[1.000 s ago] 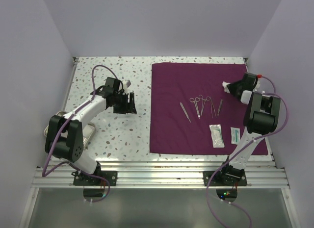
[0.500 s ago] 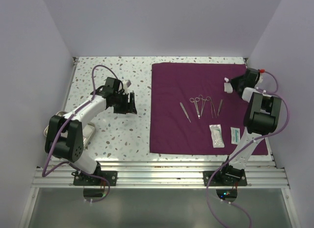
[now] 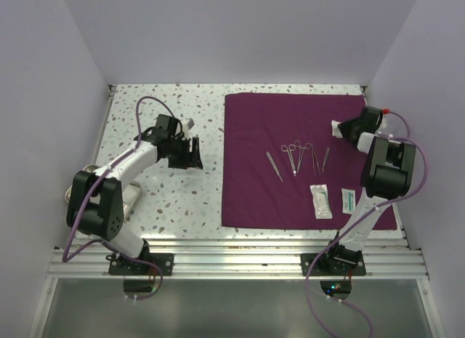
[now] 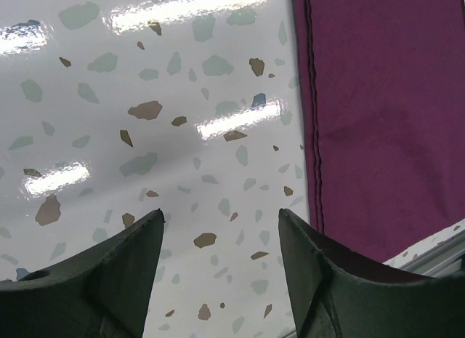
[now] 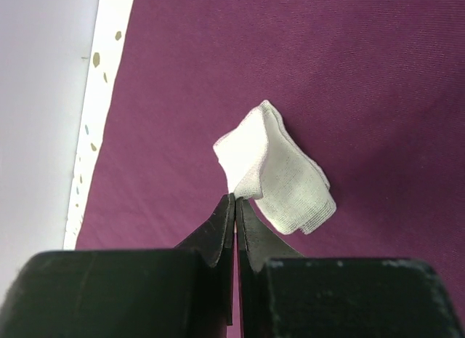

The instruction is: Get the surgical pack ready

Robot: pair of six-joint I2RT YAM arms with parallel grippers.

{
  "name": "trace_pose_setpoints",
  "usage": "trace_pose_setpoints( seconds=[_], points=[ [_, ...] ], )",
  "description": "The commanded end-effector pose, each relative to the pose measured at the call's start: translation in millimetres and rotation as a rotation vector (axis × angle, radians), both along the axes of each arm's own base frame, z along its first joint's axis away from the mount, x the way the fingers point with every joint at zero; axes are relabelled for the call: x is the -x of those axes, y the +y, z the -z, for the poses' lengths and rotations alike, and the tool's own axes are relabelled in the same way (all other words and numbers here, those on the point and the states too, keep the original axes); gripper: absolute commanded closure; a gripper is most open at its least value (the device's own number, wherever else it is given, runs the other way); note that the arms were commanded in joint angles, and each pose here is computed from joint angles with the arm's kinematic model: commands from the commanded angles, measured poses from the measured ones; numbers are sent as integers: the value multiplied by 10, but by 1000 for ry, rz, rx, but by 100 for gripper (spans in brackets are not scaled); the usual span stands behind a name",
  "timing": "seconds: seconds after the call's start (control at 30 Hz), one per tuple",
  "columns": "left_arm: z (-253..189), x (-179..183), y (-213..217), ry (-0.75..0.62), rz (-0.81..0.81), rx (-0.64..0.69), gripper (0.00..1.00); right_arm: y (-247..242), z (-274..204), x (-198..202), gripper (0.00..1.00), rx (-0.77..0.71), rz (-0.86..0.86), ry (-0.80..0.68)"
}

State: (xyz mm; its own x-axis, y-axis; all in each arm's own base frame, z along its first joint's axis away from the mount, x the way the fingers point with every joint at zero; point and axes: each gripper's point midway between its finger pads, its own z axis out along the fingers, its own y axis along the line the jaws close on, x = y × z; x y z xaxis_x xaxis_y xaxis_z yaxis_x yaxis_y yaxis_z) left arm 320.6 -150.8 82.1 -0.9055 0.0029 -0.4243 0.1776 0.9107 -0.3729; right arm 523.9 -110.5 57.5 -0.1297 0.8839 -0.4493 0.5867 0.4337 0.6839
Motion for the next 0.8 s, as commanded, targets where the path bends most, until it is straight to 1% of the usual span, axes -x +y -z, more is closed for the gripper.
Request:
trace_pose_setpoints(
  seconds=[0.0,0.3,0.33,0.37,0.43,0.47,0.53,0.57,0.6,0.63,0.73,0.77],
  points=[
    [-81,-133,-26,-58,22,16,32,-97,57,29,100,39,17,25],
    [-85,-131,-28,-59,27,20,32,-82,167,88,100,26,14,67],
    [-84,-130,-20,-60,24,19,32,-75,161,93,97,27,13,69],
    [-85,-129,-22,-60,26,19,32,-73,172,101,92,25,13,78],
    [-78,-122,-19,-58,28,18,32,-64,164,112,86,21,9,88],
    [-85,-126,-20,-61,28,19,32,-68,165,137,77,21,9,100],
    [-85,-128,-14,-61,27,18,32,-74,110,165,68,32,11,110],
    [-85,-129,-11,-61,27,19,32,-73,94,200,61,34,7,123],
    [-88,-127,-14,-62,27,21,32,-70,28,216,57,43,5,123],
    [-99,-129,-11,-65,27,23,32,-69,-6,239,54,52,0,123],
    [-107,-136,-4,-68,24,25,32,-77,-151,273,52,82,-10,111],
    [-113,-141,-4,-68,24,28,32,-77,-145,306,52,83,-14,127]
  ],
)
